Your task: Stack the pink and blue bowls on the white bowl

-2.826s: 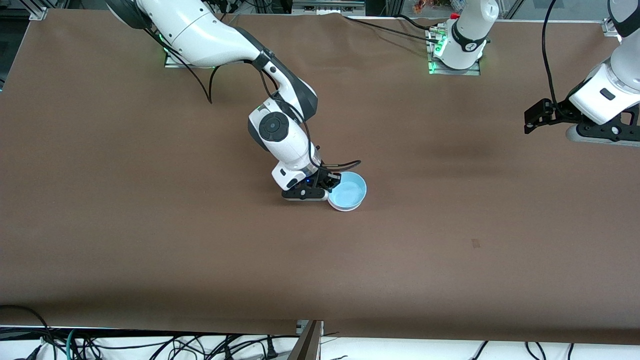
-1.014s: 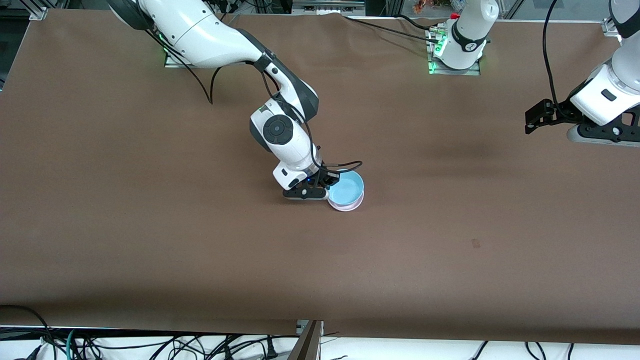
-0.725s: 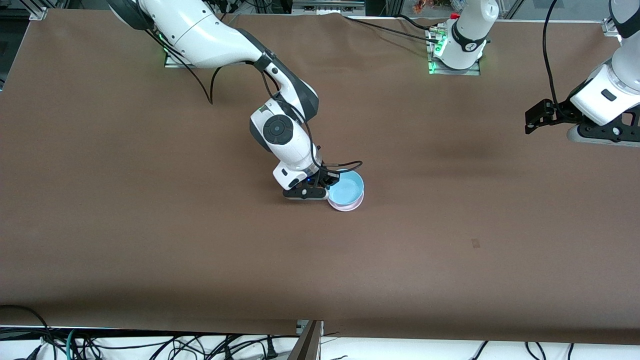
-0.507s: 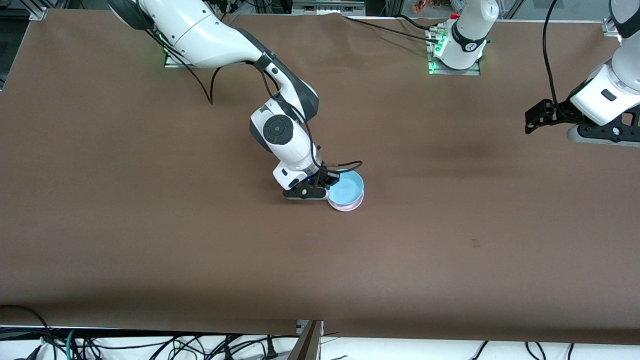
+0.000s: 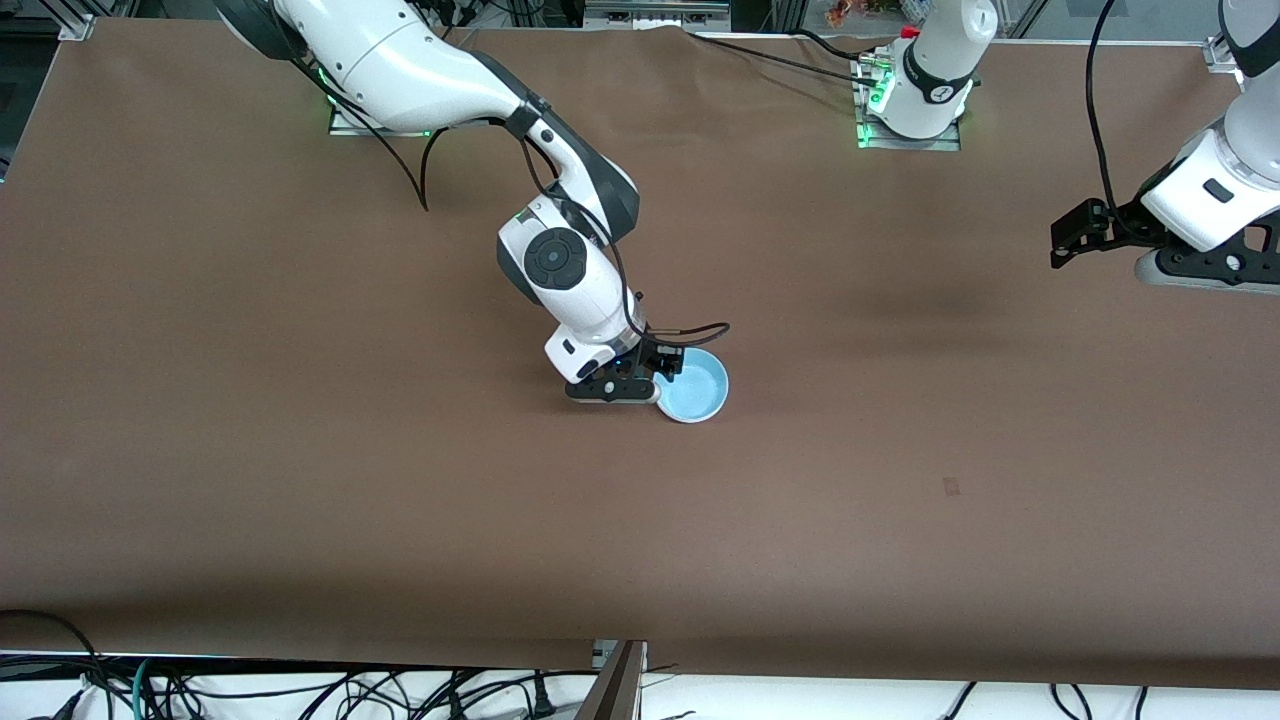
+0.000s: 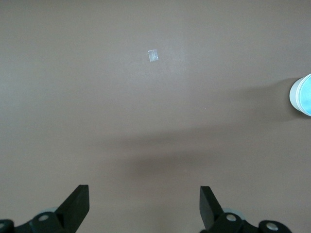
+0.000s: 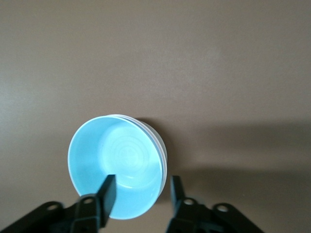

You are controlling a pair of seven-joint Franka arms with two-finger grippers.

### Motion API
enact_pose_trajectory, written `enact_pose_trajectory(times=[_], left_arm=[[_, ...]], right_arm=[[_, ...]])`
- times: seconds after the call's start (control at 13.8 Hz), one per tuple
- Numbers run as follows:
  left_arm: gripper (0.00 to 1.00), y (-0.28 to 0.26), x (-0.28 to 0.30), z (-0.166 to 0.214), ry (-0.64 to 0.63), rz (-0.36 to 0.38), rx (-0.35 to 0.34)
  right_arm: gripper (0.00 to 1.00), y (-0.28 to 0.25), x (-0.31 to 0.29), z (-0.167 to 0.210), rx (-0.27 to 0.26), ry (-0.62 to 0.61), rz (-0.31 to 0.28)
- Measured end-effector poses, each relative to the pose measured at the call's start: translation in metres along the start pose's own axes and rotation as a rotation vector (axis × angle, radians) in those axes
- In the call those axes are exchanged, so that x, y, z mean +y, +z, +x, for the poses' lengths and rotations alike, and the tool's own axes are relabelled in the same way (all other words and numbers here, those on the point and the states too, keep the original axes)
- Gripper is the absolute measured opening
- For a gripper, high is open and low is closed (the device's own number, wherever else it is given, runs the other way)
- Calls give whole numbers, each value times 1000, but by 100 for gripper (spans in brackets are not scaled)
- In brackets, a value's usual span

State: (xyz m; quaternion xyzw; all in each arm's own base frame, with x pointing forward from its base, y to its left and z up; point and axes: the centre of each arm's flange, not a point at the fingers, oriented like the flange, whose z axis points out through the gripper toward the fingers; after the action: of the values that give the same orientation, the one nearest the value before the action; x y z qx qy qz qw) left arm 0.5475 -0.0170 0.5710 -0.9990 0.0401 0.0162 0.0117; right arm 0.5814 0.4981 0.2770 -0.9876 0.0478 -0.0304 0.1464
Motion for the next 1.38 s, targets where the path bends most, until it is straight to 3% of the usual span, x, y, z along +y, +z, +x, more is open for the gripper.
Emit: enact_pose_trajectory(times=[0.29,0.65,0.94,1.23,1.38], left_arm=[[100,0,-2,0,-4,0,0],[100,0,-2,0,-4,0,0],[100,0,-2,0,-4,0,0],[100,0,-2,0,-4,0,0],[100,0,-3,0,-5,0,-1]], right_arm=[[100,-27,8,26,-7,11,-23],[100,-80,52,62,-96,-146,-117],[100,-173,115,88,-211,-306,-195],[100,-259,191,106,-283,-379,-230],[100,-297,223,110,-293,-404,-260]])
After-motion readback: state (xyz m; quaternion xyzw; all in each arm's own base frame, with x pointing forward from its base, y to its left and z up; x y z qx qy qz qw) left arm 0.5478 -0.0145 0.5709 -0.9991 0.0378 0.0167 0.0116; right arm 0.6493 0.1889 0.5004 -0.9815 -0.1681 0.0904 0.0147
